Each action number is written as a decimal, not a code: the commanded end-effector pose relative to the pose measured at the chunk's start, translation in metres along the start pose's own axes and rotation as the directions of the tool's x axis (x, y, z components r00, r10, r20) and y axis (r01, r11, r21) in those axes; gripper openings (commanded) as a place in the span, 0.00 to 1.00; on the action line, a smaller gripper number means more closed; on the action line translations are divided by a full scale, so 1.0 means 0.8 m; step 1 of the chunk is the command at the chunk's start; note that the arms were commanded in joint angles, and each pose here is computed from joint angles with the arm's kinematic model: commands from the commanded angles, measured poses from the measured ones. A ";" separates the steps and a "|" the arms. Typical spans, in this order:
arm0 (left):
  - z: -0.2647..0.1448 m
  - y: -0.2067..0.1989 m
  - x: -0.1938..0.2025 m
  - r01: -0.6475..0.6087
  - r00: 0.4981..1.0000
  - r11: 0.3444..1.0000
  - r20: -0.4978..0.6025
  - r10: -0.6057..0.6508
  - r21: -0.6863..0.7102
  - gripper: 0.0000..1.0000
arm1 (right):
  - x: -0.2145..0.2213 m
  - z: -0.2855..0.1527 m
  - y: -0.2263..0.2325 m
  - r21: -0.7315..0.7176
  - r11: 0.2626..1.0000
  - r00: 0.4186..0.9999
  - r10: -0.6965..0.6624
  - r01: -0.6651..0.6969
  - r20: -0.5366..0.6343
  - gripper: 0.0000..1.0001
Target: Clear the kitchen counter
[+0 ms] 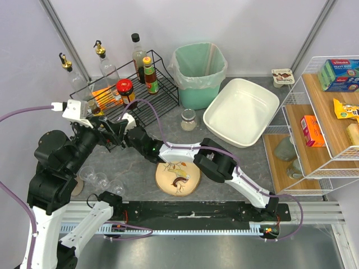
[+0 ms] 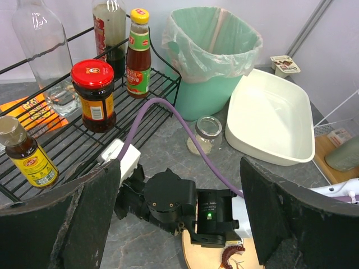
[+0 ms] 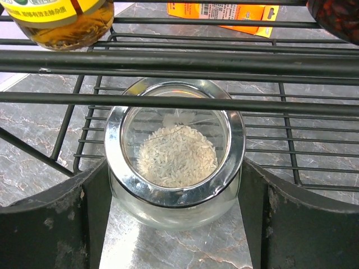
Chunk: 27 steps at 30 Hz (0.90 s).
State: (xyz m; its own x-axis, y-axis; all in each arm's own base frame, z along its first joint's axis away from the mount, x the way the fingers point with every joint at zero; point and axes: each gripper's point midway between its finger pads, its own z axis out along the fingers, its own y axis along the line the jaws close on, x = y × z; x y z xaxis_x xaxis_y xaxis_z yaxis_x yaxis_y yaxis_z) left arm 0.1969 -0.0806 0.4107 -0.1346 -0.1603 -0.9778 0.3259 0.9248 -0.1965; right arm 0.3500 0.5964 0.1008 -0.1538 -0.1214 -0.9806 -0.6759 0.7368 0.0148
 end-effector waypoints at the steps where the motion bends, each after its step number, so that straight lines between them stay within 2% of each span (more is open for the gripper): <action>1: 0.004 -0.001 -0.006 0.025 0.999 1.000 0.020 -0.025 -0.004 0.92 | -0.052 0.010 -0.001 0.019 0.997 0.987 0.067 -0.070 0.149 0.72; 14: 0.001 0.002 -0.006 0.010 1.000 1.000 0.026 -0.010 -0.011 0.92 | -0.033 0.017 0.010 0.001 1.000 0.993 0.008 -0.008 0.120 0.98; 24: 0.000 0.002 -0.004 0.004 1.000 1.000 0.024 -0.004 -0.010 0.92 | -0.037 0.008 0.010 0.005 1.000 0.993 -0.007 0.006 0.116 0.98; 27: -0.001 0.003 -0.004 0.004 1.000 1.000 0.027 -0.004 -0.011 0.92 | -0.045 0.002 0.019 -0.032 0.999 0.993 -0.005 0.008 0.120 0.98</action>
State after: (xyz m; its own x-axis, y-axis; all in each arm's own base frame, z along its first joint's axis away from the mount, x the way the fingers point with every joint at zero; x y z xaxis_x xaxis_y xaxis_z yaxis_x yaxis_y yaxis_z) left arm 0.1989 -0.0796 0.4055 -0.1438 -0.1571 -0.9770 0.3153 0.9286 -0.1957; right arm 0.3541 0.6055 0.1004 -0.1034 -0.1064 -0.9889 -0.6786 0.7344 -0.0080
